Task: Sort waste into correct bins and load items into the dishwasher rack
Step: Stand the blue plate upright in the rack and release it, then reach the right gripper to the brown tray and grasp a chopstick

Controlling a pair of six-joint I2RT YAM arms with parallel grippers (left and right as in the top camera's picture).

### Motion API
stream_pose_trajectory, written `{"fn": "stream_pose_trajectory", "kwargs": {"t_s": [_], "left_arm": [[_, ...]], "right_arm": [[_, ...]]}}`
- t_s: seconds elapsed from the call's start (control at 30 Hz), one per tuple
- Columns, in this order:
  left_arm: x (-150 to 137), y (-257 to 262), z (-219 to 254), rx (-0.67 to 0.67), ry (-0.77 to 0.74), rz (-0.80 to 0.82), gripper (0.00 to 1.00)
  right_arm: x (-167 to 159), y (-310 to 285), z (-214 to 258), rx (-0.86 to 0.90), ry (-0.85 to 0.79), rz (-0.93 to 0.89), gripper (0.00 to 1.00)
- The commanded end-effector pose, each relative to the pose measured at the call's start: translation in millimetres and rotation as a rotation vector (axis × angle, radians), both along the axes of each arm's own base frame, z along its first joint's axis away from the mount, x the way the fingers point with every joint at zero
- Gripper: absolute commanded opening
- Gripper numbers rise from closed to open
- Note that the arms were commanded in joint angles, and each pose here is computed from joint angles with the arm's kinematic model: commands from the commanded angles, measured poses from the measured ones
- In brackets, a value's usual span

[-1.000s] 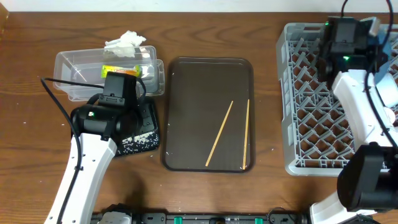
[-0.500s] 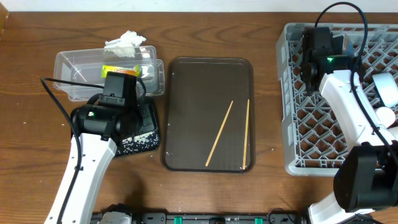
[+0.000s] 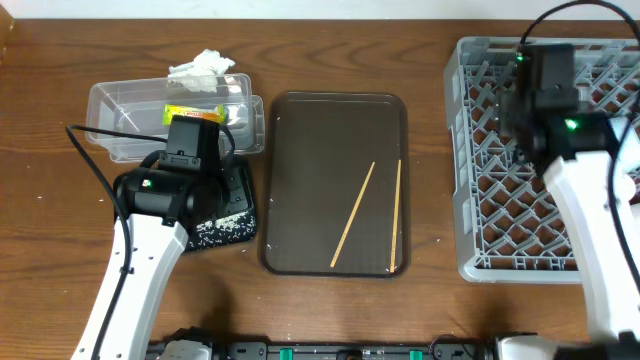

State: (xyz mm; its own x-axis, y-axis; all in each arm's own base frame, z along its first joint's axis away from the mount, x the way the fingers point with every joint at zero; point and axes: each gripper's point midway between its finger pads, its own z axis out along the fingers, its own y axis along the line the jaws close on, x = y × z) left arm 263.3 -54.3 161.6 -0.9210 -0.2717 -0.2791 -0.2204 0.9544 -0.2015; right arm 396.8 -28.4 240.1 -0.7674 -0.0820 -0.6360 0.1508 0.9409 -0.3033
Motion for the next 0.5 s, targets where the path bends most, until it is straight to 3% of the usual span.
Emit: {"fn": "stream_pose_trajectory", "kwargs": {"t_s": [0.0, 0.13, 0.47], "left_arm": [[0, 2, 0, 0.006, 0.003, 0.004, 0.64], [0, 2, 0, 0.006, 0.003, 0.004, 0.64], [0, 2, -1, 0.006, 0.004, 0.004, 0.64]], "right_arm": [[-6, 92, -4, 0.365, 0.027, 0.298, 0.76], [-23, 133, -19, 0.492, 0.121, 0.333, 0.73], [-63, 198, -108, 0.468, 0.486, 0.343, 0.58]]}}
